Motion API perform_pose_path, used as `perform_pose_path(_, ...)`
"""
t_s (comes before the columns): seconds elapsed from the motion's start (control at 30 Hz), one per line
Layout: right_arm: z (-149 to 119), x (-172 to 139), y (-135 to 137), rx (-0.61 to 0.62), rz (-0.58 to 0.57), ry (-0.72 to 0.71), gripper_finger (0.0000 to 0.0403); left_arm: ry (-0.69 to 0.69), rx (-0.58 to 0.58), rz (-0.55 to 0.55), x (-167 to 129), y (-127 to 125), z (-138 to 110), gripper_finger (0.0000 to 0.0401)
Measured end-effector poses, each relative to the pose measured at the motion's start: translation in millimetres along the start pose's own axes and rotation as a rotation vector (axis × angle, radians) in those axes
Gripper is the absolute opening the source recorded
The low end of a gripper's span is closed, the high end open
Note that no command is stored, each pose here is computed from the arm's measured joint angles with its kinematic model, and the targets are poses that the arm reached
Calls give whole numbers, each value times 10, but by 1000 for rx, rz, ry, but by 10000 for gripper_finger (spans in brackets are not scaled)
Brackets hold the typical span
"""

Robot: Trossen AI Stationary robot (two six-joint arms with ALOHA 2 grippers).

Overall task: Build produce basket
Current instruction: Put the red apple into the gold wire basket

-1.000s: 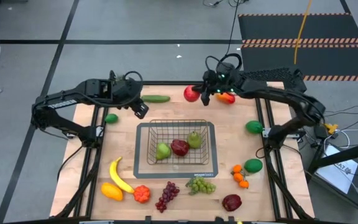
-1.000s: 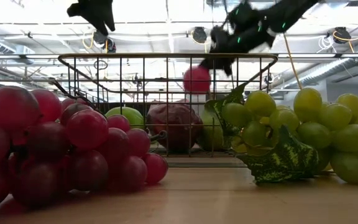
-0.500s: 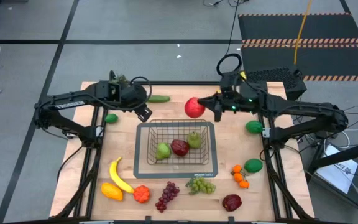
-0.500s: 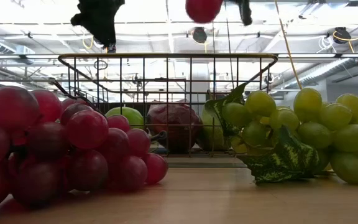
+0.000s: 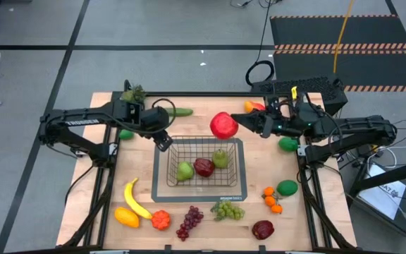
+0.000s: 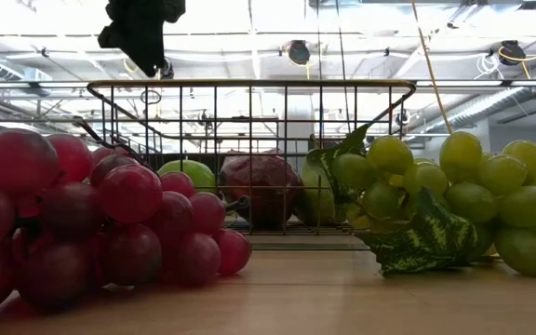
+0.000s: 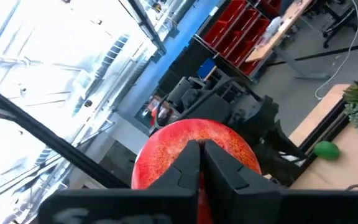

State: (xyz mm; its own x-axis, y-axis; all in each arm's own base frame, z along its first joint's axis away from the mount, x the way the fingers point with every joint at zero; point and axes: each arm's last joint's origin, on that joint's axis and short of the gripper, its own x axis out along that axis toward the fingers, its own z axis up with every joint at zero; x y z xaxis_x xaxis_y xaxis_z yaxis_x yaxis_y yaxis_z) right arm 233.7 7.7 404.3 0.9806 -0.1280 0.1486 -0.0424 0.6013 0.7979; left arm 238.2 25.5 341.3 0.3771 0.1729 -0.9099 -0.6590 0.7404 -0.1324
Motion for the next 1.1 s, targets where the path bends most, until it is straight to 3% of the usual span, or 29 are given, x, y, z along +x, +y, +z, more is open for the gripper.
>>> perform_pose_path(0.17,6,6,-10,13,-4,-2,4,0,-1,-10,-7,-44,-28,137)
perform_pose_path(0.33,8,9,-21,175,20,-18,5,1,-44,-16,-11,-67,-44,132)
perform_pose_path(0.73,1,-43,39,575,328,-24,6,-25,-115,-98,-30,-194,-58,131)
perform_pose_path(0.93,-148,-66,-8,711,317,-32,6,-14,-189,-143,-45,-267,-90,131)
perform_pose_path(1.1,-229,-87,-14,713,324,-5,6,15,-216,-172,-63,-341,-156,131)
